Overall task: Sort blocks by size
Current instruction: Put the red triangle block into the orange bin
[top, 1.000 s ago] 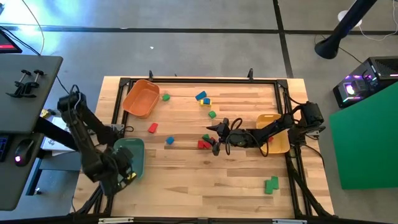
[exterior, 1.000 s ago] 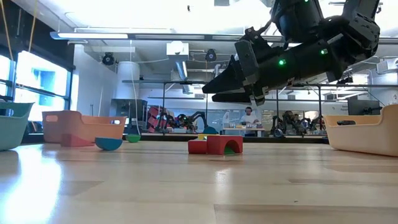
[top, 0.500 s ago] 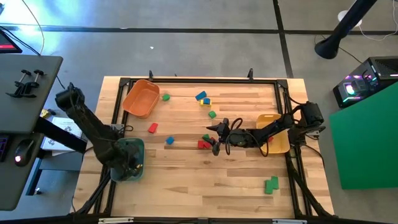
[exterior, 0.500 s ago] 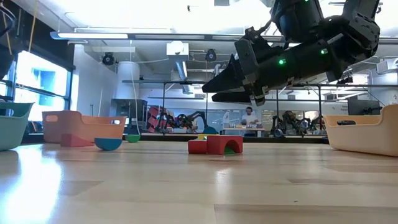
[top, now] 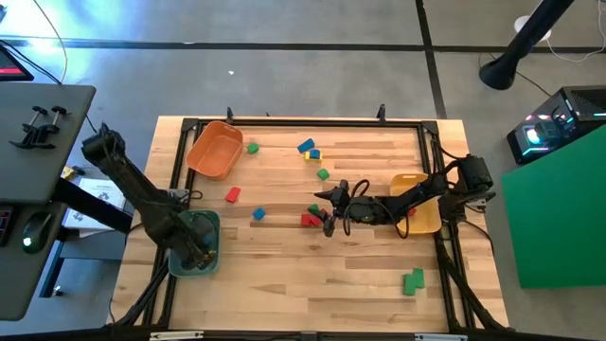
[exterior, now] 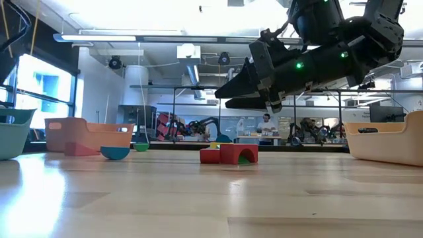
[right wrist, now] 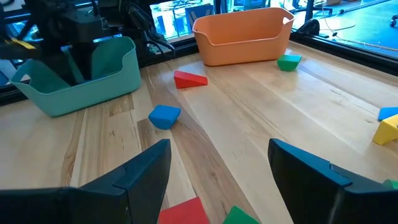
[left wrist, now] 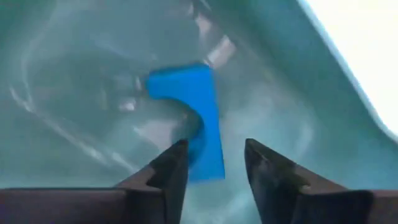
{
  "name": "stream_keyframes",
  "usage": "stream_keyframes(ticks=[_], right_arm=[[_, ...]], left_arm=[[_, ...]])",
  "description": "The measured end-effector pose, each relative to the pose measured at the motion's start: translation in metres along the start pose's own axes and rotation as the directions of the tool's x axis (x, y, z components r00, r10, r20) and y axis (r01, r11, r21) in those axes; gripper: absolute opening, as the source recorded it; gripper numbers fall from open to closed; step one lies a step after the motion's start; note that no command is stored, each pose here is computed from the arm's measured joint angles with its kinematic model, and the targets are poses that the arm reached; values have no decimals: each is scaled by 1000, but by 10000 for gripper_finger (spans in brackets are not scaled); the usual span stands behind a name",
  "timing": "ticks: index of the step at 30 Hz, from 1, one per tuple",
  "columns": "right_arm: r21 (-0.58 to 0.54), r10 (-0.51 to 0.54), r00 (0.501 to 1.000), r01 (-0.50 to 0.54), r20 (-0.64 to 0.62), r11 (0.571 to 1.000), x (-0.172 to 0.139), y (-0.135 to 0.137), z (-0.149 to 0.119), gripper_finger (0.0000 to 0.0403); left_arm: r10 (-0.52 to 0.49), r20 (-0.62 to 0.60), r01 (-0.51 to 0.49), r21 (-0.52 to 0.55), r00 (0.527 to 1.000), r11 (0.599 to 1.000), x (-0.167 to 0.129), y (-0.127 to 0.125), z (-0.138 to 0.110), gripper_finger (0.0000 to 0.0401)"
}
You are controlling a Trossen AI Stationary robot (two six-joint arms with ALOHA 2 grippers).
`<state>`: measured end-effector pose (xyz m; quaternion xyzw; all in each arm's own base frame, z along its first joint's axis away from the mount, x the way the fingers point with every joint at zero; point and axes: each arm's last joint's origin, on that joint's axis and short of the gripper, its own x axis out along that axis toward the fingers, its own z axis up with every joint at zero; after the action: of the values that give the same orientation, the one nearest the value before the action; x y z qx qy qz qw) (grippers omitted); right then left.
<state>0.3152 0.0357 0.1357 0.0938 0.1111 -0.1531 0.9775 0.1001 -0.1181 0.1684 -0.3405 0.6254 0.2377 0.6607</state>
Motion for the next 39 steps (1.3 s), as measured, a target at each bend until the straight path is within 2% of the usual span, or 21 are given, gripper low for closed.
stream_keyframes(ticks=[3, 5, 9, 11, 13, 15, 17, 19, 21, 25, 30, 35, 37, 39], right_arm=[[-1, 0, 1000, 0, 0, 1000, 0, 0, 0, 265], [-1, 0, 1000, 0, 0, 1000, 0, 0, 0, 265], [-5, 0, 1000, 0, 0, 1000, 0, 0, 0, 265], [-7, 0, 1000, 0, 0, 1000, 0, 0, 0, 265], [-8, 0, 1000, 0, 0, 1000, 0, 0, 0, 265], [-9, 0, 1000, 0, 0, 1000, 0, 0, 0, 265], [-9, 0, 1000, 0, 0, 1000, 0, 0, 0, 265], [-9, 0, 1000, 0, 0, 1000, 0, 0, 0, 265], [-9, 0, 1000, 0, 0, 1000, 0, 0, 0, 265], [-6, -8, 1000, 8, 2, 1000, 1, -2, 1, 265], [25, -28, 1000, 28, 4, 999, 3, -8, 2, 265], [53, -40, 999, 40, 1, 998, 4, -11, 3, 265], [52, -40, 999, 40, 0, 998, 4, -12, 2, 265], [53, -40, 999, 40, 0, 998, 4, -12, 2, 265]], left_arm=[[-95, -6, 95, -4, 995, 996, -21, -4, 0, 158], [-138, 36, 137, 7, 990, 990, -37, -6, 1, 159], [-235, 232, 214, 114, 944, 970, -65, -12, 7, 153], [-264, 381, 197, 208, 886, 958, -73, -14, 11, 150], [-269, 553, 135, 271, 788, 953, -76, -16, 18, 147], [-233, 701, 59, 263, 674, 963, -78, -17, 27, 145], [-174, 799, -5, 216, 576, 976, -78, -18, 36, 145], [-107, 842, -72, 170, 529, 983, -78, -18, 47, 145], [-31, 848, -126, 115, 529, 985, -76, -17, 61, 145], [79, 822, -213, 52, 564, 976, -70, -20, 94, 145], [156, 735, -276, 43, 659, 960, -60, -14, 143, 150], [293, 661, -356, -42, 691, 934, -53, 12, 186, 181], [321, 620, -338, -94, 716, 936, -50, 27, 202, 195], [313, 567, -311, -104, 762, 945, -45, 40, 217, 204]])
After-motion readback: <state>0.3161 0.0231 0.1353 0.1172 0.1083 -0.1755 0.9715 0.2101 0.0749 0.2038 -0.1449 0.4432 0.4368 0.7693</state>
